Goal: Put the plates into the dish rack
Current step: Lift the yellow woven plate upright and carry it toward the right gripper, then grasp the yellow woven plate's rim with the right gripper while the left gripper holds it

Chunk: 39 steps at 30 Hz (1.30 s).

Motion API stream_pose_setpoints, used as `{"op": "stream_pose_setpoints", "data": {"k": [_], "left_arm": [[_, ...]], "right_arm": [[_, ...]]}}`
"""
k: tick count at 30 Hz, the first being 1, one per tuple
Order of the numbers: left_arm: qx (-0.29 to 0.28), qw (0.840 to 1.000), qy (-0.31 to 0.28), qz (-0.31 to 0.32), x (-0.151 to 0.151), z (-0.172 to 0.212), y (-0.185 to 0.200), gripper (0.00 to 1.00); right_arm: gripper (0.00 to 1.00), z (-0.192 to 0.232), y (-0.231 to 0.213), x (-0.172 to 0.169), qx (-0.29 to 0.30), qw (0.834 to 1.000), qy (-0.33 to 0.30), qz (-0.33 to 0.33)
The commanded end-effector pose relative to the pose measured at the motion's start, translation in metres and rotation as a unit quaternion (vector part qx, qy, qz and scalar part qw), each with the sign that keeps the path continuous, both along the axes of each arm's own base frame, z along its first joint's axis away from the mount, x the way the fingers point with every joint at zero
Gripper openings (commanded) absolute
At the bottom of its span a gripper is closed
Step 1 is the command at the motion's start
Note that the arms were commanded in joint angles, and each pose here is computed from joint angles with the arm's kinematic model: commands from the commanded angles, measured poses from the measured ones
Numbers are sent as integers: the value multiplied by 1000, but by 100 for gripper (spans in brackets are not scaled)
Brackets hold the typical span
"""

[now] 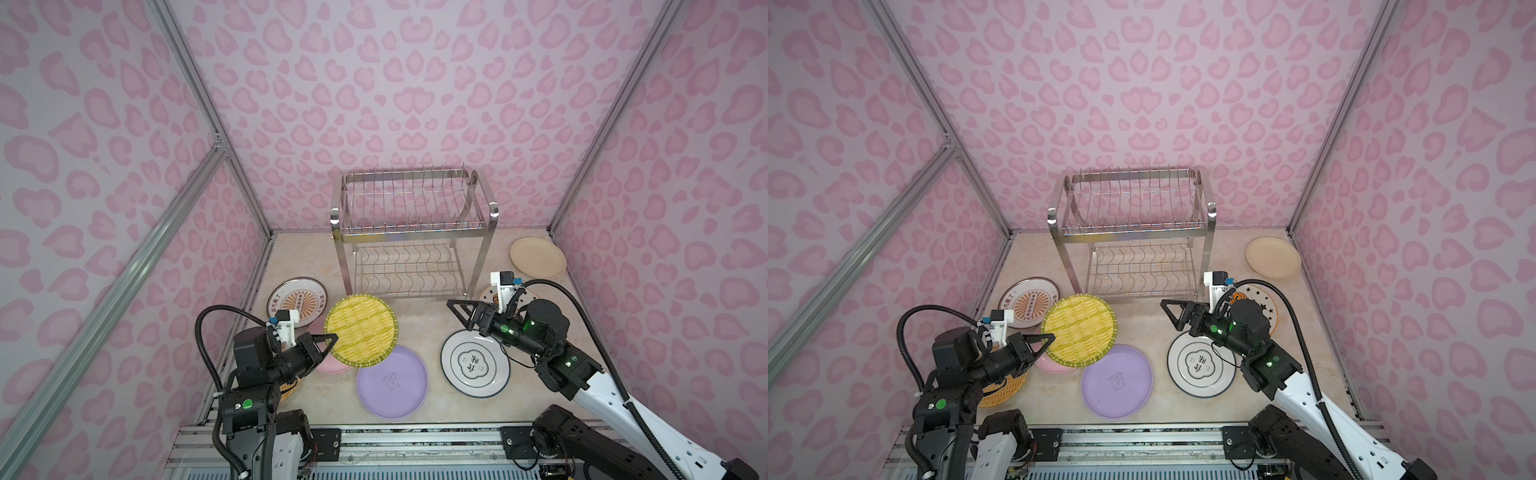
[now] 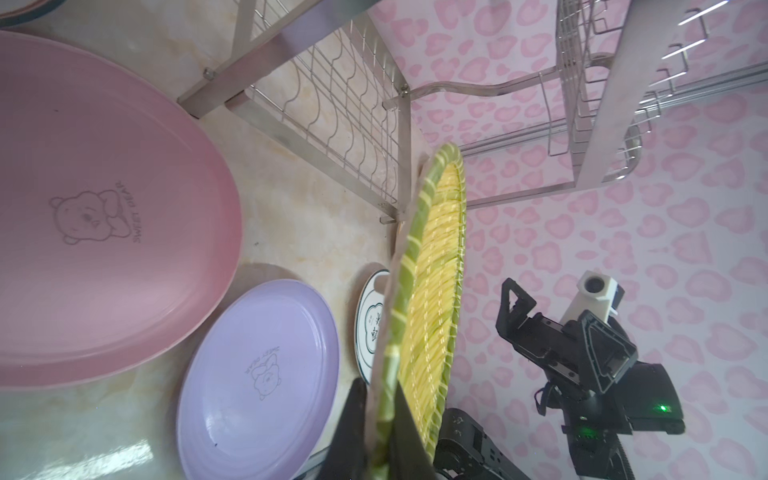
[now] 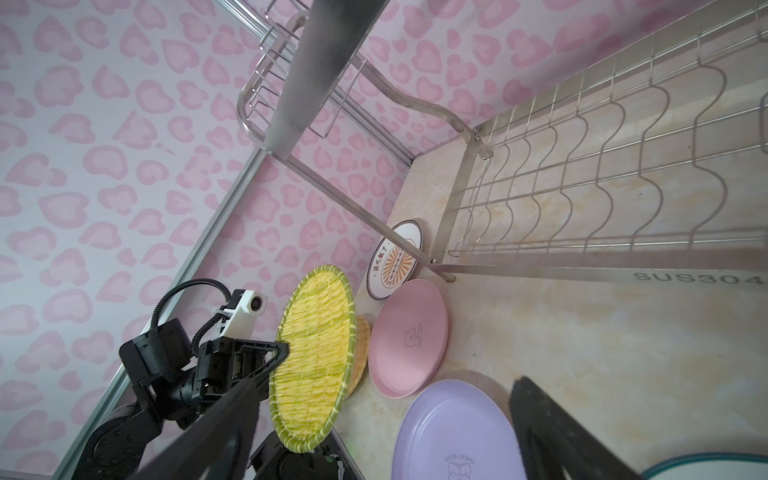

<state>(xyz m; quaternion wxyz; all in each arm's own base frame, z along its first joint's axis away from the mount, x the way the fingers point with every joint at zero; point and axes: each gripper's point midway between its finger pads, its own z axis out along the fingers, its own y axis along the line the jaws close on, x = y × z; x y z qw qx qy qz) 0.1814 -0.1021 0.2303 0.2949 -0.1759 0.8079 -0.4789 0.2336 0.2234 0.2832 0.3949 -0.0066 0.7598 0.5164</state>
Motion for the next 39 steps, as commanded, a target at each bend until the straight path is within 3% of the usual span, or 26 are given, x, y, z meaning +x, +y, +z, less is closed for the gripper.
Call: {"op": "stream_pose_setpoints", "data": {"k": [1, 15, 22, 39], "left_arm": [[-32, 996, -68, -41, 1, 39, -15, 4], [-39, 985, -102, -133, 17, 53, -80, 4], [-32, 982, -116, -144, 24, 55, -97, 4], [-33, 981, -120, -147, 28, 56, -102, 4]], "right_arm": [[92, -3, 5, -11, 7, 999, 27, 27], [85, 4, 57, -30, 20, 994, 25, 106], [55, 2, 55, -30, 13, 995, 33, 93], [25, -6, 49, -25, 32, 996, 54, 61]]}}
